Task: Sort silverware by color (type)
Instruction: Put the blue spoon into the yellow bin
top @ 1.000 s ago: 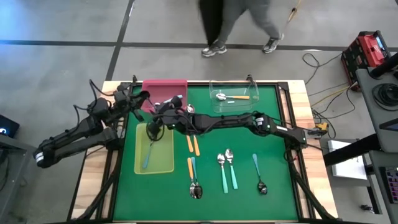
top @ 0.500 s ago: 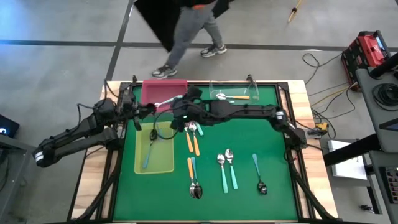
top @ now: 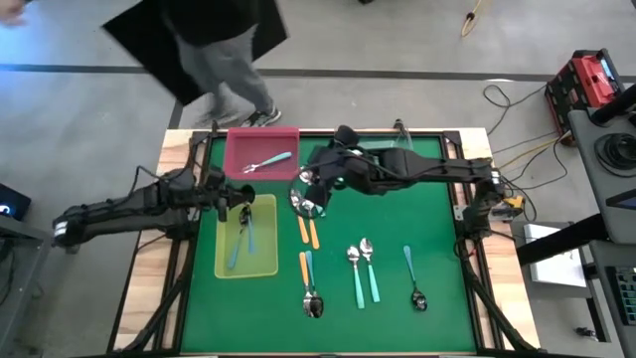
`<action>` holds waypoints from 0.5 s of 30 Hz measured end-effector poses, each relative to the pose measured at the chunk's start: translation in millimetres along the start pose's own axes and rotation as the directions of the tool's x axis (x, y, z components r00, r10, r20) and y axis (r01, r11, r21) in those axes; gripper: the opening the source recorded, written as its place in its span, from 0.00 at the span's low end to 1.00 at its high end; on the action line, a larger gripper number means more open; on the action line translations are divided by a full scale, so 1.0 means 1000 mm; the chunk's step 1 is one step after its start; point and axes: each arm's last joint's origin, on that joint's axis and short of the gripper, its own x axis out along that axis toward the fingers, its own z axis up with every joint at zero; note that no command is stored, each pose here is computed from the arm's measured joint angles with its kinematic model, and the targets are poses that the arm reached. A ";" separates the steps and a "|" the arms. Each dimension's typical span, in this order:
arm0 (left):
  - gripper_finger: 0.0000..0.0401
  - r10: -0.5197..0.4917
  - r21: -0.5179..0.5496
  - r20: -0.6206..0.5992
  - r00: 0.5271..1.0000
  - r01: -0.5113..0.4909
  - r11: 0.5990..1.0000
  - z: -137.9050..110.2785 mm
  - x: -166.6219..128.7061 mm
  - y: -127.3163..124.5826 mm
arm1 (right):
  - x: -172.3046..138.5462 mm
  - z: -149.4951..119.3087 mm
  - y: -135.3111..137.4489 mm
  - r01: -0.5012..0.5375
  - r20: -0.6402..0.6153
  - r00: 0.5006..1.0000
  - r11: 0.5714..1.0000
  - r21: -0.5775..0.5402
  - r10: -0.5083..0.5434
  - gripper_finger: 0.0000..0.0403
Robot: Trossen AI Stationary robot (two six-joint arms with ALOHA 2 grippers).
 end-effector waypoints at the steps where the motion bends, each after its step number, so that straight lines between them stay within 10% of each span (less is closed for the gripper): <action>1: 0.01 0.014 -0.003 -0.004 1.000 -0.014 1.000 -0.003 0.001 0.000 | -0.001 -0.004 0.001 -0.004 0.006 1.000 1.000 0.001 0.004 0.44; 15: 0.01 0.223 0.049 -0.074 0.972 -0.220 0.974 -0.028 0.025 -0.007 | 0.001 -0.047 0.008 -0.018 0.067 0.998 0.998 0.066 0.014 0.44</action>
